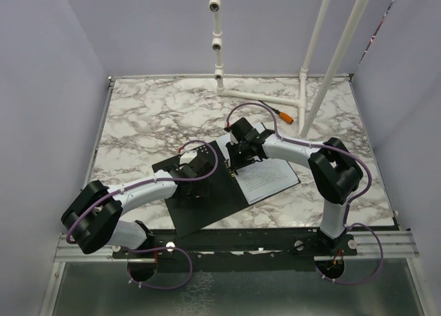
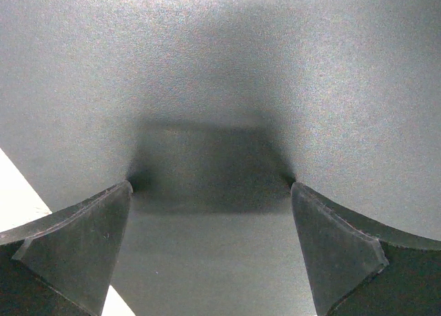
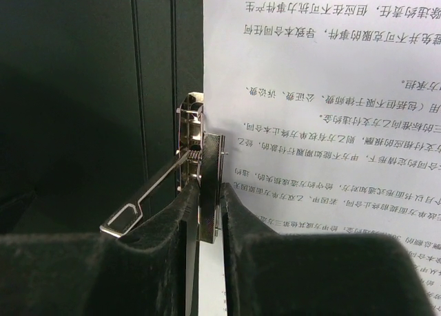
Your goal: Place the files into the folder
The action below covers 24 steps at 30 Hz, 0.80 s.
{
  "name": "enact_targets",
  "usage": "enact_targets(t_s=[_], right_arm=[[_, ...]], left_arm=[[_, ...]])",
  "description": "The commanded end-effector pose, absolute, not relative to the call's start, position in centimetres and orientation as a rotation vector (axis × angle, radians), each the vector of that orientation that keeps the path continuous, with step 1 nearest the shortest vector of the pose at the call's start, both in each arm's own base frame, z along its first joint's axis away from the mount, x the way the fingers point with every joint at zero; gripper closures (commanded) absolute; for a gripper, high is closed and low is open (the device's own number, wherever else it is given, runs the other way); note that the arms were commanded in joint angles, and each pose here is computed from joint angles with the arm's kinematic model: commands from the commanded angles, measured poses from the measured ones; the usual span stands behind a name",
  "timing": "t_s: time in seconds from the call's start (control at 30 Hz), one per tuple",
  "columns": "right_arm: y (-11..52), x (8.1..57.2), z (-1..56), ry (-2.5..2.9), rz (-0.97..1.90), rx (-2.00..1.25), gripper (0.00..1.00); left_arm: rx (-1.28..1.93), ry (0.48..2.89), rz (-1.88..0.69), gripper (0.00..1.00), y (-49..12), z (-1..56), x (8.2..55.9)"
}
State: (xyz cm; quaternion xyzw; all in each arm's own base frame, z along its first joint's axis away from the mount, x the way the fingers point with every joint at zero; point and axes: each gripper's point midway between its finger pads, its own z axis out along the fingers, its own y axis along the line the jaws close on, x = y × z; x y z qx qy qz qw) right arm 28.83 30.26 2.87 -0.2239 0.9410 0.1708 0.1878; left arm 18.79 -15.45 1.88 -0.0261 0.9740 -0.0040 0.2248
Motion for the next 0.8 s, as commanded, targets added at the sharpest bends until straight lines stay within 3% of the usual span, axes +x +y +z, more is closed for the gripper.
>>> enact_targets(t_s=[0.0,0.23,0.77], right_arm=[[30.0,28.5,2.8,2.650,0.482,-0.637,0.80],[29.8,28.8,3.6,2.630,0.467,-0.616,0.70],[28.5,29.6,7.6,2.561,0.393,-0.545,0.68]], left_arm=[[-0.073,2.694,0.039,0.01,-14.8,1.3,18.5],[-0.073,2.692,0.040,0.01,-14.7,1.3,18.5],[-0.077,2.686,0.036,0.01,-14.7,1.4,18.5]])
